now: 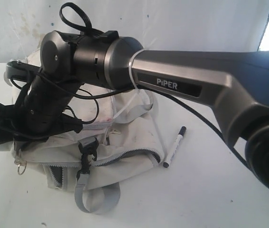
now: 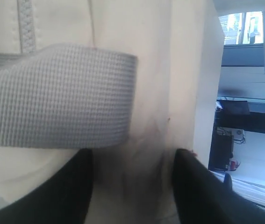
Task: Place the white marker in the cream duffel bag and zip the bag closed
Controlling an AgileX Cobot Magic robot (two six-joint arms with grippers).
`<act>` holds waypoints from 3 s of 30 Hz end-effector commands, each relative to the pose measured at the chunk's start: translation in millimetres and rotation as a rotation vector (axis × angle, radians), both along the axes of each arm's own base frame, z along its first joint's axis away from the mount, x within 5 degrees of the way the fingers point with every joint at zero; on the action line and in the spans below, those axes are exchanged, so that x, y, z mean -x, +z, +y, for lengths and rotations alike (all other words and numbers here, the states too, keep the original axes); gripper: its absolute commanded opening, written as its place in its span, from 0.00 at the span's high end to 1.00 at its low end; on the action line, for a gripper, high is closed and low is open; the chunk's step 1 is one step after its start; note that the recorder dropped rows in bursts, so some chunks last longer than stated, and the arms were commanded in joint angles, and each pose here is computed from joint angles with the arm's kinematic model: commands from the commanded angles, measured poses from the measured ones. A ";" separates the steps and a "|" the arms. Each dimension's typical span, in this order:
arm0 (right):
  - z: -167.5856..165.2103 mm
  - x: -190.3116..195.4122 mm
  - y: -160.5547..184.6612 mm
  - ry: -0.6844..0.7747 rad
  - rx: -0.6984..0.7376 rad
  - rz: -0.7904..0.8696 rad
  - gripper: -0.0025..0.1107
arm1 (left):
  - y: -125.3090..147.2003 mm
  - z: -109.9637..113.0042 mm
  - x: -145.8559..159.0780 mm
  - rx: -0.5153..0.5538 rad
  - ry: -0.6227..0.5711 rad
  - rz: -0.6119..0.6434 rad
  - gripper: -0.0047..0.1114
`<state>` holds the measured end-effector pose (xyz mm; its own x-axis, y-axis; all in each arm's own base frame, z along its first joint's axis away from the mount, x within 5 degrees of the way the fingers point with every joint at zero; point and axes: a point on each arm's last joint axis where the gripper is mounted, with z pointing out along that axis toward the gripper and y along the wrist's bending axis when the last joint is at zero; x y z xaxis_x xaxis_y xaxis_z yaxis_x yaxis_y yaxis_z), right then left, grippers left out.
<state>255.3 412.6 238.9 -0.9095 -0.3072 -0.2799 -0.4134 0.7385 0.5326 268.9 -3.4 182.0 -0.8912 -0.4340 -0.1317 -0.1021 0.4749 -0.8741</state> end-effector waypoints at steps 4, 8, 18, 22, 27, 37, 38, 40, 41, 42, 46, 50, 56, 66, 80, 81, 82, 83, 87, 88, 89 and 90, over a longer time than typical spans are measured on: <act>-2.6 -0.3 8.3 0.003 -0.016 -0.006 0.98 | -4.8 -1.7 -3.8 0.072 0.004 -0.002 0.83; -2.8 -0.3 8.2 0.004 -0.013 -0.006 0.98 | -6.4 -2.4 -4.0 0.092 -0.003 0.005 0.96; -9.5 -3.1 8.7 0.004 0.007 0.035 0.98 | -4.5 16.4 -1.9 0.124 0.051 0.009 0.96; -14.3 -5.6 12.2 -0.001 0.009 0.051 0.98 | -7.1 17.1 -0.9 0.092 0.042 0.015 0.96; -27.3 -12.6 17.3 0.013 -0.004 0.145 0.98 | -10.7 18.9 -0.7 0.046 0.043 0.022 0.96; -57.4 -30.9 22.3 0.074 -0.014 0.278 0.98 | -12.5 19.7 -0.2 0.022 0.039 0.026 0.96; -60.3 -32.9 22.2 0.079 -0.011 0.281 0.98 | -12.6 19.7 -0.1 0.019 0.036 0.024 0.96; -69.0 -41.0 23.4 0.065 -0.026 0.309 0.98 | -13.1 19.9 0.1 0.013 0.035 0.026 0.96; -69.9 -42.9 25.4 0.060 -0.055 0.327 0.98 | -12.5 19.5 0.1 0.021 0.033 0.024 0.96; -68.8 -42.2 26.6 0.073 -0.073 0.329 0.98 | -11.6 19.0 0.0 0.032 0.033 0.022 0.96; -45.0 -22.0 34.7 0.289 -0.214 0.203 0.94 | -9.8 18.5 -0.9 0.047 0.033 0.001 0.96; -25.7 -6.3 29.9 0.371 -0.221 0.095 0.62 | -2.0 15.6 -2.5 0.139 0.042 -0.023 0.96; -19.2 -17.1 31.8 0.150 -0.253 0.107 0.54 | 3.9 14.9 -5.0 0.217 0.075 -0.028 0.96; -13.1 -20.5 33.8 0.039 -0.289 0.106 0.56 | 11.0 18.7 -13.5 0.311 0.194 -0.040 0.96; -3.0 -19.0 25.5 0.033 -0.213 -0.099 0.58 | 9.6 17.9 -12.0 0.294 0.172 -0.036 0.96; -3.1 -19.5 25.6 0.020 -0.214 -0.095 0.58 | 9.6 17.9 -12.0 0.294 0.172 -0.036 0.96; -2.0 -21.3 24.3 -0.005 -0.222 -0.091 0.58 | 9.6 17.9 -12.0 0.294 0.172 -0.036 0.96; -1.3 -22.2 22.4 -0.021 -0.224 -0.081 0.58 | 9.6 17.9 -12.0 0.294 0.172 -0.036 0.96; 4.9 -27.9 -8.2 -0.076 -0.183 -0.011 0.58 | 8.4 17.2 -10.5 0.245 0.129 -0.086 0.96; 5.4 -28.5 -10.2 -0.079 -0.182 -0.011 0.58 | 8.2 17.1 -10.3 0.241 0.125 -0.087 0.96; 5.7 -28.9 -11.9 -0.080 -0.181 -0.010 0.59 | 7.9 16.9 -9.9 0.238 0.120 -0.085 0.96; 5.9 -29.1 -11.7 -0.081 -0.184 -0.013 0.59 | 7.6 16.7 -9.6 0.235 0.116 -0.084 0.96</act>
